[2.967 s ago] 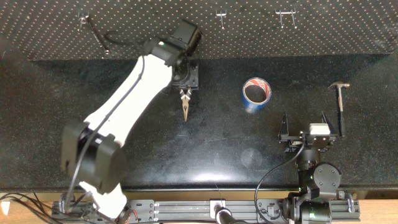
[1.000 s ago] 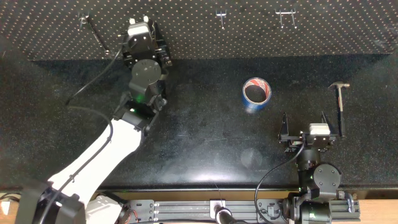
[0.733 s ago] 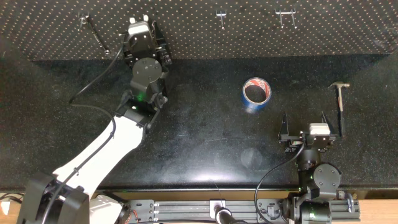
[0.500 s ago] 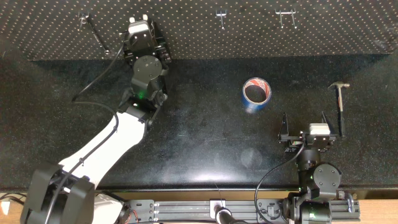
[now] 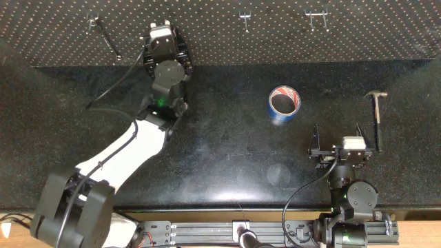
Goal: Place Tools Onto Pegboard
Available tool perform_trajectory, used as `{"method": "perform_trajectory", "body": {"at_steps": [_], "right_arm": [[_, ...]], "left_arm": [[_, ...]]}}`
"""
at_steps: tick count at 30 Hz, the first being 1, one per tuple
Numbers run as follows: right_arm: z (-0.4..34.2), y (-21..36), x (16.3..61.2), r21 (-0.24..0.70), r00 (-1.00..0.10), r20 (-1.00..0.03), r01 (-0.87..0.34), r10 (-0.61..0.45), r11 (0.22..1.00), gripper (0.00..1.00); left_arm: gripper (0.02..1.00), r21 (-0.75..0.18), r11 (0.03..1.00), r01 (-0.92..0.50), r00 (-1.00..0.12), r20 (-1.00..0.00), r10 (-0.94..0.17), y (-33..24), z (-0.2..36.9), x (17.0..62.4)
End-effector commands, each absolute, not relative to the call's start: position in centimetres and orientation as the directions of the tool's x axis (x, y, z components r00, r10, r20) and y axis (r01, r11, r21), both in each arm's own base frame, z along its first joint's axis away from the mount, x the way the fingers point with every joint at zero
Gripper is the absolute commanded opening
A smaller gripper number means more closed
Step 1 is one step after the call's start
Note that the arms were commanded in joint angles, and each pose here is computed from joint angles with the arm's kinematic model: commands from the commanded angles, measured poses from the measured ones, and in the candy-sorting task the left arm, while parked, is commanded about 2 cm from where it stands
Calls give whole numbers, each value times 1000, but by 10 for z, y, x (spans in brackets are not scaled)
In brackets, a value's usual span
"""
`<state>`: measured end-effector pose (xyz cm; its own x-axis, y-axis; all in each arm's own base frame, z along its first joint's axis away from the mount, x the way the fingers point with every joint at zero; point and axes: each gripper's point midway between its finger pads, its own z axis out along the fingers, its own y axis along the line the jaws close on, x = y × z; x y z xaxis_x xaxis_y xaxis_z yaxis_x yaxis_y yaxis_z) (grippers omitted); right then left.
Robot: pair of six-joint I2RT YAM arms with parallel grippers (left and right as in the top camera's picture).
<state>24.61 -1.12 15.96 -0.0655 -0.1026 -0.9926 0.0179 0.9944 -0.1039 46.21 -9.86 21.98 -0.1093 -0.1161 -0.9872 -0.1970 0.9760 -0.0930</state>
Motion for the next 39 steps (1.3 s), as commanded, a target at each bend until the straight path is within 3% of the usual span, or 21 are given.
{"method": "perform_trajectory", "body": {"at_steps": [1,19,23,30,36,37,38,39], "right_arm": [[159,-13,246,-115,-67,-991,27,-113,993,976],[159,-13,246,-115,-67,-991,27,-113,993,976],[159,-13,246,-115,-67,-991,27,-113,993,976],[159,-13,246,-115,-67,-991,27,-113,993,976],[159,-13,246,-115,-67,-991,27,-113,993,976],[159,-13,246,-115,-67,-991,28,-113,993,976],[159,-13,246,-115,-67,-991,27,-113,993,974],[159,-13,246,-115,-67,-991,28,-113,993,976]], "left_arm": [[27,-89,975,-202,-109,-988,-113,-94,217,465],[29,-104,987,-124,-168,-978,-124,-103,193,460],[384,-105,987,-124,-169,-978,-125,-103,193,460],[520,-103,987,-124,-172,-977,-124,-103,193,460],[737,-129,982,-135,-170,-974,-151,-101,192,460],[803,-157,976,-148,-167,-969,-181,-96,191,461],[974,-172,971,-166,-169,-965,-200,-90,189,462],[993,-198,963,-185,-173,-958,-230,-83,187,463]]}}
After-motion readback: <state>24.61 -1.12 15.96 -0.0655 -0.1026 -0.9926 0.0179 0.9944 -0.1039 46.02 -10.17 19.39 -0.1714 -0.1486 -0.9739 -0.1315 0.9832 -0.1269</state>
